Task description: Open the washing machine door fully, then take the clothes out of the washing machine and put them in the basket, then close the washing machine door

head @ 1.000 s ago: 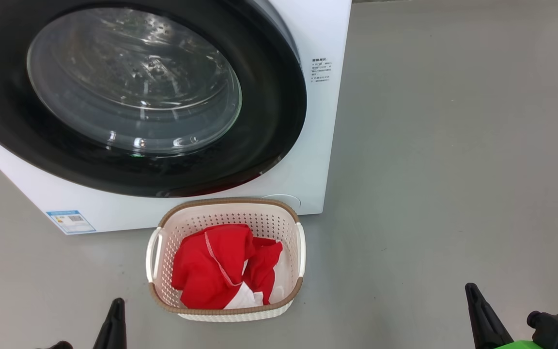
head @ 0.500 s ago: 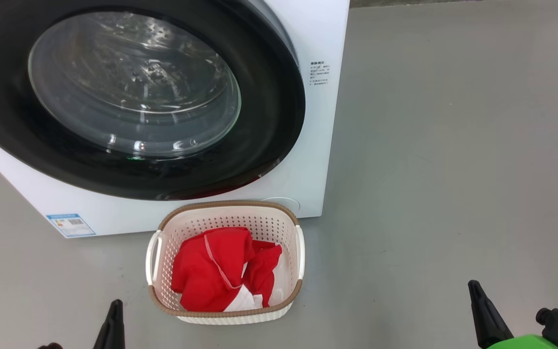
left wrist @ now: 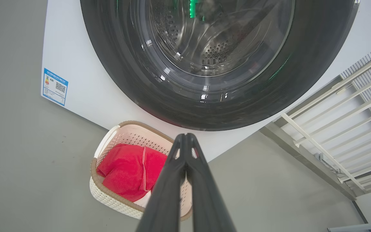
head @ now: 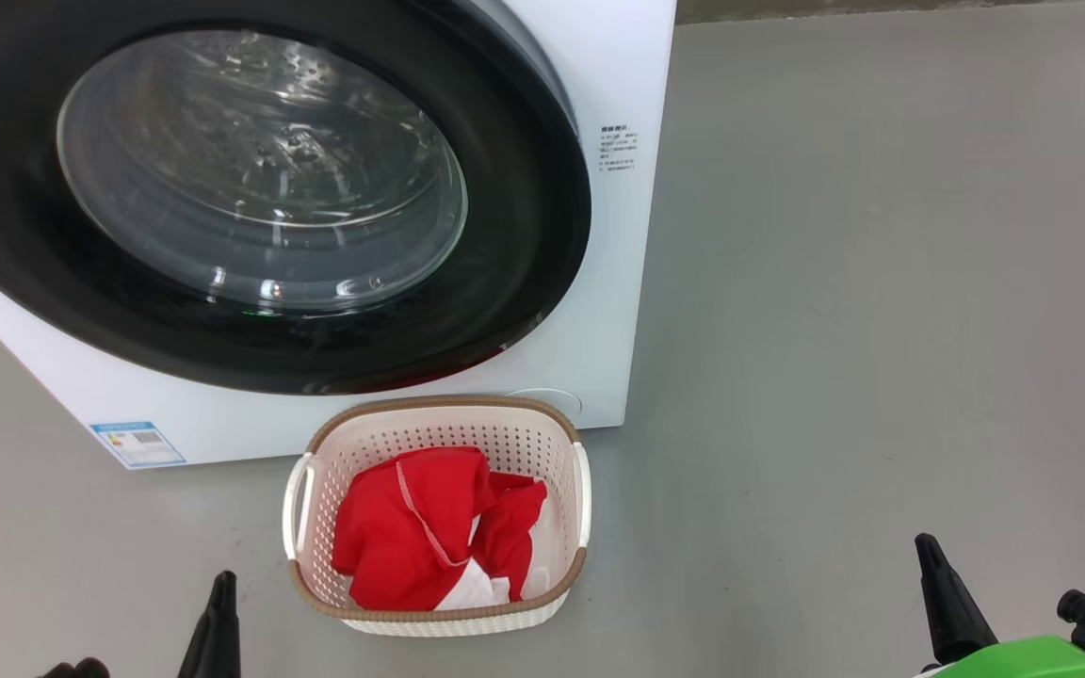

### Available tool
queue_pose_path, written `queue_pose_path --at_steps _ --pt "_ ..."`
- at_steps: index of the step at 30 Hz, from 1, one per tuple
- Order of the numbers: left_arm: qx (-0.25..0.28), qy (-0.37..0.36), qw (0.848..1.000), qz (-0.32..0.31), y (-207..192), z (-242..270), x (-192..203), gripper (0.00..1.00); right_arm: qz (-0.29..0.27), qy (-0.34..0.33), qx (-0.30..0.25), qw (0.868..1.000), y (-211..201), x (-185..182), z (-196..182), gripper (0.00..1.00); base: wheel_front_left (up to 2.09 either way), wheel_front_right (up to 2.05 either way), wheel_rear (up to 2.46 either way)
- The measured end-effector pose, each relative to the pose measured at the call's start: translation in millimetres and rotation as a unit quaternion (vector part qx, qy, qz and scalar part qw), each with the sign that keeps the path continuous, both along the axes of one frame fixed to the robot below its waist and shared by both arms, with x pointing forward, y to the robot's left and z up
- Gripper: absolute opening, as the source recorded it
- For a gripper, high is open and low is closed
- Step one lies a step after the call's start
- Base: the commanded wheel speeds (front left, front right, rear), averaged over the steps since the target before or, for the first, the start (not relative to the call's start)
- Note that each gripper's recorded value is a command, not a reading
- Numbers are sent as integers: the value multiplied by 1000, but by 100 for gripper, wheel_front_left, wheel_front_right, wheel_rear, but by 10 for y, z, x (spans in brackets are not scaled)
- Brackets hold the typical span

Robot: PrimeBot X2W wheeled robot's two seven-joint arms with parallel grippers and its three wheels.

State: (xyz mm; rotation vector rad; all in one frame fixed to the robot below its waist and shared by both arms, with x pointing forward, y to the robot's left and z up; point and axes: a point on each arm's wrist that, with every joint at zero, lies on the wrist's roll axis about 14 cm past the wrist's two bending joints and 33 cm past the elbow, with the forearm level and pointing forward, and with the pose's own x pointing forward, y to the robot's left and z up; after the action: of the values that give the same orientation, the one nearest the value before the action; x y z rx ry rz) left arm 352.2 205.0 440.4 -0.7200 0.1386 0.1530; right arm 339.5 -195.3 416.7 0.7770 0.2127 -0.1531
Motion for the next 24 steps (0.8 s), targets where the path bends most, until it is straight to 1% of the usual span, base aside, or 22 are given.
queue_pose_path --at_steps 15,24 --pt "-82 -3 997 11 -17 19 19 0 -20 -9 70 997 -32 58 75 0 0 0 0" --pt "-127 -13 992 12 -37 87 79 0 -32 -22 115 993 -56 117 155 0 0 0 0"
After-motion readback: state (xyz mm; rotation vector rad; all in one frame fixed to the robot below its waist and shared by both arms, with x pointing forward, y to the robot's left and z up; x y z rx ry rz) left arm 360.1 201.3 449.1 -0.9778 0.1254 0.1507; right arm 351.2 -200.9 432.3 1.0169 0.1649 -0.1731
